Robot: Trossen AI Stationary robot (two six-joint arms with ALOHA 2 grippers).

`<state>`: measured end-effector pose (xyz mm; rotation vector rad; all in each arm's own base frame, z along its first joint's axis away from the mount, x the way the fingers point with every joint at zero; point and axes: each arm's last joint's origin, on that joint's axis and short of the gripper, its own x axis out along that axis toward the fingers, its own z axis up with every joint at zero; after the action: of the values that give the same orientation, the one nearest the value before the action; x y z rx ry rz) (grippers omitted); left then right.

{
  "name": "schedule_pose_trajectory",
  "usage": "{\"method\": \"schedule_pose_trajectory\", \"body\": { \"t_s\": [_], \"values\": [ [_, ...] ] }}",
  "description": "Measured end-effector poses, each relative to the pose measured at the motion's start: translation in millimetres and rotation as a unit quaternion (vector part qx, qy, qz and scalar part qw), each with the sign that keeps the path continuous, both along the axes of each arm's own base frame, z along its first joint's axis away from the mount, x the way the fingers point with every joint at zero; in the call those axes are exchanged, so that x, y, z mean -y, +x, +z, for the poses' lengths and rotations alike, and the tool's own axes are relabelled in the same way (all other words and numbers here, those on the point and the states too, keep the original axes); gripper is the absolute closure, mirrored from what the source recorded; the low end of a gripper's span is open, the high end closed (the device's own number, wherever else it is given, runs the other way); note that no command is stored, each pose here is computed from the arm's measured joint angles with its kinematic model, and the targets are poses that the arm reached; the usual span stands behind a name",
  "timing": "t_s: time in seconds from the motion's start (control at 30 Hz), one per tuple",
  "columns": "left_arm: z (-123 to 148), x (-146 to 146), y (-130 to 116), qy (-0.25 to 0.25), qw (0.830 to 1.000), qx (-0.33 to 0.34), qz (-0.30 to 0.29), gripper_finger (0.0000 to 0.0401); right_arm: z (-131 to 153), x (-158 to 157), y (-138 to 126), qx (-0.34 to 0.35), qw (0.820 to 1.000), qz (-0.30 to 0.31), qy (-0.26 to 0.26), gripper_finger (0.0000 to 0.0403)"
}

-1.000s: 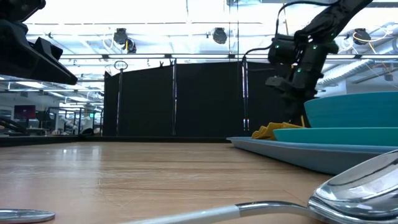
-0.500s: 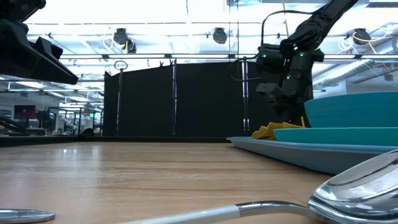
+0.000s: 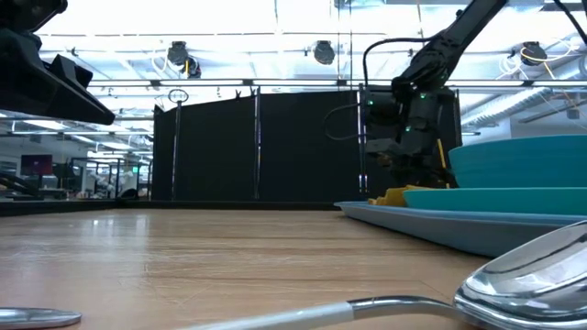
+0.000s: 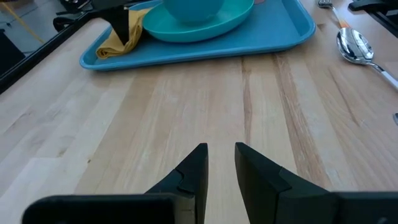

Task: Set up tray
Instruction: Put the yellow napkin on the tray to the left of the blue plate

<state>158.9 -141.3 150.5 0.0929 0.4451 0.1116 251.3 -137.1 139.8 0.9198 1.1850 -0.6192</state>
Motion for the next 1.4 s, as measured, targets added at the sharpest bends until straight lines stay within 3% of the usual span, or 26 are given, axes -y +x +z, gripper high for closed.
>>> {"method": "schedule_pose_trajectory", "body": {
  "t_s": [0.3,0.97,1.13,1.4],
  "values": [
    [-0.1,0.1,0.0,-0.001,1.000,-0.001,-0.002,0.0316,10.9,11.5,9.7,-0.003,0.998,-0.015,-0.067,0.0403],
    [-0.1,0.2,0.0,-0.001,1.000,-0.001,-0.003,0.0316,9.8,-12.5,11.4,-0.009,0.999,0.020,0.034,0.0403],
    [-0.1,0.2,0.0,-0.001,1.000,-0.002,-0.003,0.0316,10.1,-12.2,10.1,-0.018,0.999,0.026,0.020,0.0403],
    [-0.1,0.2,0.0,-0.001,1.000,-0.002,-0.003,0.0316,24.9,-12.7,13.2,0.028,0.999,0.030,-0.007,0.0403]
  ]
}}
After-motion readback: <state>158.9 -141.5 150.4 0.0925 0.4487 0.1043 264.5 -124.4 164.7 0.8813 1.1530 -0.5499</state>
